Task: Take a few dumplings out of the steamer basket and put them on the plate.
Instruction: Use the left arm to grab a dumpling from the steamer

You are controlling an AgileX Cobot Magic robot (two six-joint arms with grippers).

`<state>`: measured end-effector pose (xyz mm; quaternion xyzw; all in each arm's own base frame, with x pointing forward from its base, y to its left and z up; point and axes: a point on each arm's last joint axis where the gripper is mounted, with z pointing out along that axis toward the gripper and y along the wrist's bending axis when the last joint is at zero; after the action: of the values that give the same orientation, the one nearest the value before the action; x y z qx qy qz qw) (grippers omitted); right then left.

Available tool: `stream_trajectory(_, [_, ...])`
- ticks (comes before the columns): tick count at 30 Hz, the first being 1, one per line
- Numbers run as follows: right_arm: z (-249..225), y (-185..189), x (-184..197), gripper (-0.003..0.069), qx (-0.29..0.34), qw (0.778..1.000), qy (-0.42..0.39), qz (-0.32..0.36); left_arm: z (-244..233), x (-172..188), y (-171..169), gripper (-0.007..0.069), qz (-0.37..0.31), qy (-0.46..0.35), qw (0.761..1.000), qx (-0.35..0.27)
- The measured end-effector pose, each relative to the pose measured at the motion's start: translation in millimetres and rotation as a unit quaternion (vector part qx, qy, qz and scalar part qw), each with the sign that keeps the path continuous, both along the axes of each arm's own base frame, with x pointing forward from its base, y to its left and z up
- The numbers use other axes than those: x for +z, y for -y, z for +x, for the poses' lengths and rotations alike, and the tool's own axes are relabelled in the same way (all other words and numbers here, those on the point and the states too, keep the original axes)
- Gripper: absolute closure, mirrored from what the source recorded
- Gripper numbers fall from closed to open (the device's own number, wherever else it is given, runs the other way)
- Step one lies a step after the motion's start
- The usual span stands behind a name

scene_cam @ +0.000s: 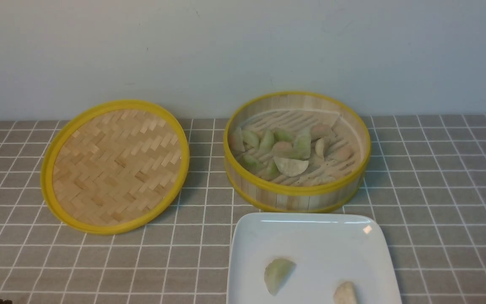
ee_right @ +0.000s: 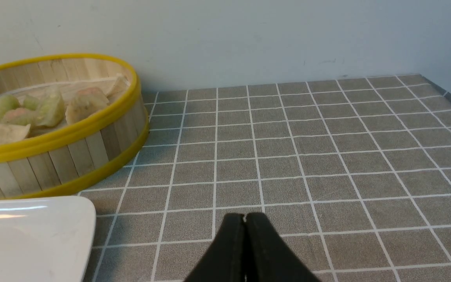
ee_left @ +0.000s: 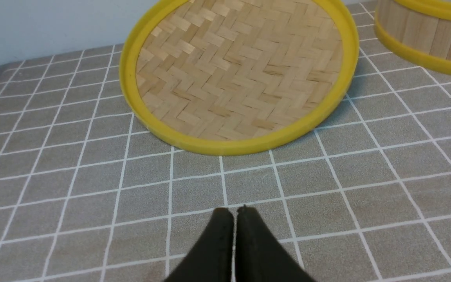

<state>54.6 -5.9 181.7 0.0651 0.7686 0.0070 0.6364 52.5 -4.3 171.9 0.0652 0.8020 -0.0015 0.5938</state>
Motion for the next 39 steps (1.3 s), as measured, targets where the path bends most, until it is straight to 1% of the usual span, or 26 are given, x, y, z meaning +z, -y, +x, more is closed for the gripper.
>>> stream_trajectory(3, [0.0, 0.0, 0.0, 0.0673, 0.0, 1.0, 0.0, 0.0, 2.6, 9.4, 1.5, 0.063, -0.045, 0.056, 0.997, 0.003])
stream_trajectory(5, [0.0, 0.0, 0.0, 0.0673, 0.0, 1.0, 0.0, 0.0, 4.1, 22.3, 1.9, 0.063, -0.129, 0.12, 0.984, 0.011])
stream_trajectory(6, [0.0, 0.0, 0.0, 0.0673, 0.0, 1.0, 0.0, 0.0, 4.1, 23.4, 1.9, 0.063, -0.135, 0.125, 0.983, 0.012])
stream_trajectory(7, [0.0, 0.0, 0.0, 0.0673, 0.0, 1.0, 0.0, 0.0, 3.7, 35.7, -0.2, 0.063, -0.185, 0.188, 0.964, 0.018])
stream_trajectory(8, [0.0, 0.0, 0.0, 0.0673, 0.0, 1.0, 0.0, 0.0, 2.9, 42.1, -1.8, 0.063, -0.201, 0.222, 0.954, 0.021])
stream_trajectory(9, [0.0, 0.0, 0.0, 0.0673, 0.0, 1.0, 0.0, 0.0, 2.6, 43.5, -2.1, 0.063, -0.204, 0.229, 0.952, 0.022])
stream_trajectory(12, [0.5, -0.7, 1.7, 0.0673, 0.002, 1.0, 0.013, 0.011, -4.3, 64.6, -8.3, 0.063, -0.248, 0.345, 0.905, 0.027])
stream_trajectory(14, [1.7, -2.9, 8.3, 0.0673, 0.008, 0.997, 0.056, 0.06, -10.4, 79.8, -10.9, 0.063, -0.282, 0.394, 0.874, 0.021])
stream_trajectory(15, [1.9, -3.6, 11.6, 0.0673, 0.01, 0.994, 0.075, 0.08, -12.8, 87.9, -11.2, 0.063, -0.297, 0.404, 0.865, 0.016])
stream_trajectory(17, [1.8, -4.7, 23.4, 0.0673, 0.018, 0.979, 0.14, 0.15, -16.3, 108.8, -10.4, 0.063, -0.322, 0.407, 0.855, 0.003])
stream_trajectory(19, [0.3, -4.5, 33.9, 0.0673, 0.025, 0.958, 0.198, 0.205, -14.7, 138.6, -6.1, 0.063, -0.338, 0.37, 0.866, -0.012])
stream_trajectory(20, [-0.5, -4.1, 37.5, 0.0673, 0.027, 0.952, 0.218, 0.213, -11.1, 158.1, -3.6, 0.063, -0.338, 0.342, 0.877, -0.015])
stream_trajectory(22, [-1.6, -3.7, 41.5, 0.0673, 0.03, 0.946, 0.24, 0.217, 0.6, 180.7, 0.4, 0.063, -0.32, 0.263, 0.91, -0.004])
stream_trajectory(23, [-2.1, -3.6, 43.3, 0.0673, 0.031, 0.944, 0.25, 0.213, 8.2, 193.9, 1.5, 0.063, -0.314, 0.227, 0.922, 0.005])
stream_trajectory(25, [-2.7, -3.6, 45.0, 0.0673, 0.033, 0.943, 0.26, 0.206, 27.9, 210.7, 3.4, 0.063, -0.293, 0.128, 0.947, 0.034])
stream_trajectory(26, [-3.2, -3.5, 46.5, 0.0673, 0.034, 0.942, 0.268, 0.201, 41.7, 216.0, 4.8, 0.063, -0.274, 0.061, 0.958, 0.051])
stream_trajectory(27, [-3.6, -3.5, 47.6, 0.0673, 0.035, 0.94, 0.274, 0.199, 53.3, 217.8, 6.3, 0.063, -0.254, 0.005, 0.965, 0.061])
stream_trajectory(28, [-3.7, -3.5, 47.9, 0.0673, 0.035, 0.94, 0.276, 0.199, 58.0, 218.0, 7.1, 0.063, -0.245, -0.017, 0.967, 0.063])
stream_trajectory(30, [-4.8, -3.4, 50.8, 0.0673, 0.038, 0.935, 0.291, 0.198, 78.8, 215.0, 11.4, 0.063, -0.204, -0.116, 0.97, 0.063])
stream_trajectory(32, [-5.4, -3.7, 56.1, 0.0673, 0.042, 0.932, 0.286, 0.219, 100.0, 207.6, 18.1, 0.063, -0.168, -0.209, 0.962, 0.042])
stream_trajectory(34, [-5.6, -5.2, 72.3, 0.0673, 0.047, 0.936, 0.253, 0.238, 116.7, 200.2, 24.5, 0.063, -0.15, -0.265, 0.952, 0.015])
stream_trajectory(35, [-3.4, -6.9, 87.6, 0.0673, 0.051, 0.946, 0.215, 0.236, 131.5, 194.3, 30.2, 0.063, -0.139, -0.298, 0.944, -0.013])
stream_trajectory(36, [-1.1, -8.1, 101.5, 0.0673, 0.052, 0.956, 0.179, 0.227, 139.9, 191.4, 33.4, 0.063, -0.135, -0.31, 0.941, -0.03])
stream_trajectory(37, [-0.3, -8.3, 102.3, 0.0673, 0.05, 0.96, 0.161, 0.223, 146.2, 189.6, 35.8, 0.063, -0.133, -0.315, 0.939, -0.038])
stream_trajectory(38, [6.2, -10.3, 131.1, 0.0673, 0.054, 0.977, 0.087, 0.188, 165.1, 185.8, 43.3, 0.063, -0.124, -0.334, 0.932, -0.067])
stream_trajectory(39, [12.5, -11.8, 137.3, 0.0673, 0.058, 0.982, 0.05, 0.172, 169.4, 184.8, 45.7, 0.063, -0.121, -0.339, 0.93, -0.074])
